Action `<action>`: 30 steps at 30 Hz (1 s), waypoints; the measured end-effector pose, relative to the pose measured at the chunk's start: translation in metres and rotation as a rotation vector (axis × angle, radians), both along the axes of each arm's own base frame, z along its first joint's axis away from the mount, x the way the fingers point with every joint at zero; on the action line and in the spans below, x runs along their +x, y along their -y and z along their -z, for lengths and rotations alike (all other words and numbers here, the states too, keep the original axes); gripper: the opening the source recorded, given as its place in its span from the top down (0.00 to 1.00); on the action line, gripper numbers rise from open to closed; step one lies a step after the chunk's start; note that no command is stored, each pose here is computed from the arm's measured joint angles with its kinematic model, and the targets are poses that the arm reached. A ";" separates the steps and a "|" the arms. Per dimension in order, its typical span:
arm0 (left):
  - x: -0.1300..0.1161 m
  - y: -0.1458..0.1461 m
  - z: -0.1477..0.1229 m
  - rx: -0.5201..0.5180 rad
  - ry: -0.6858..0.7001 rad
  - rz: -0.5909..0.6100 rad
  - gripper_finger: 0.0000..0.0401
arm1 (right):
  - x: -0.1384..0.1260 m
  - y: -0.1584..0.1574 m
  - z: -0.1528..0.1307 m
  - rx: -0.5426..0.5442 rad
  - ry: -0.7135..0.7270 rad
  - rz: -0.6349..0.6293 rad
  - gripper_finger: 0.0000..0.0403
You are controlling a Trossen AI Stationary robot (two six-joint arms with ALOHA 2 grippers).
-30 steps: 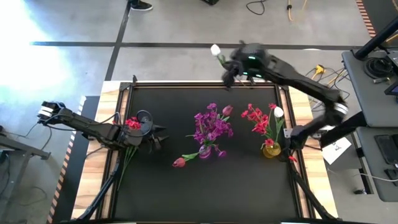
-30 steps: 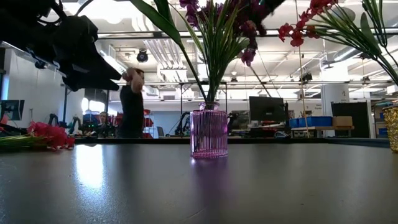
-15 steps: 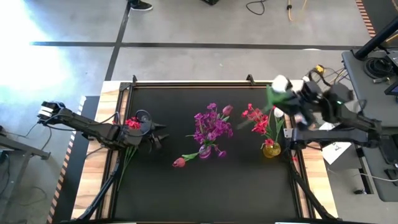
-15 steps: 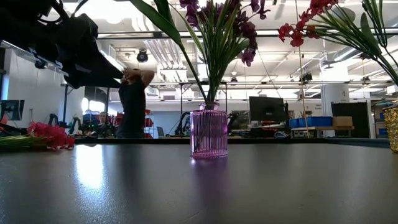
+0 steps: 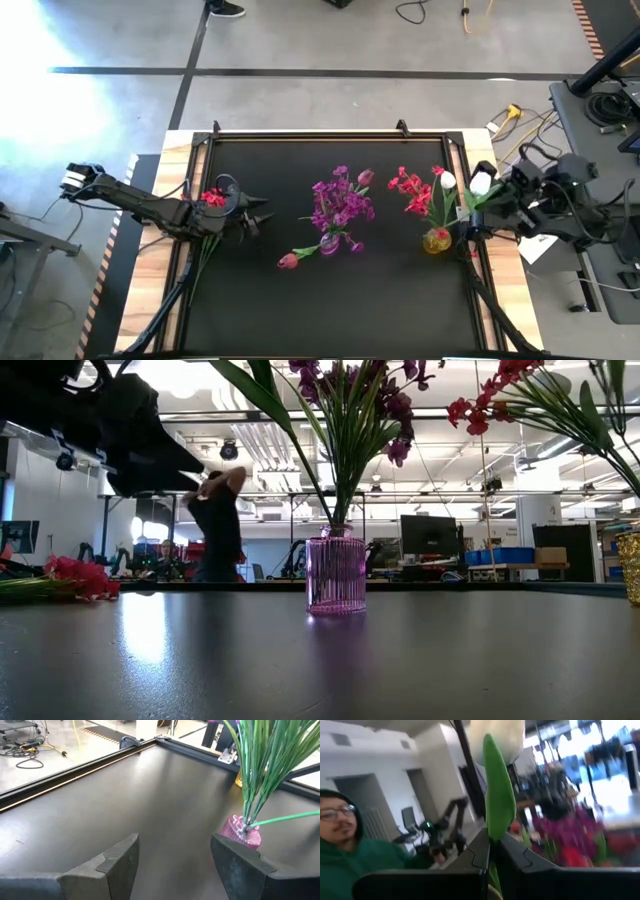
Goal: Sort flowers into vase by color
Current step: Put the white flower into the yellow vase
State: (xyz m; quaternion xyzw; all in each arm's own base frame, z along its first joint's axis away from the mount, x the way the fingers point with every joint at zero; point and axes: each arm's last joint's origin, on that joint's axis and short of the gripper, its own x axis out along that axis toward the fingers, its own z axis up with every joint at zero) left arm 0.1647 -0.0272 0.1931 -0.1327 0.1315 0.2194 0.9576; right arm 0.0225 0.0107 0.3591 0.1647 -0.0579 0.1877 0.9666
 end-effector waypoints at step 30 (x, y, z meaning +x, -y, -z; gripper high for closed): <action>0.003 -0.002 -0.009 0.006 0.078 -0.059 0.43 | -0.036 -0.002 -0.008 -0.034 -0.221 0.173 0.97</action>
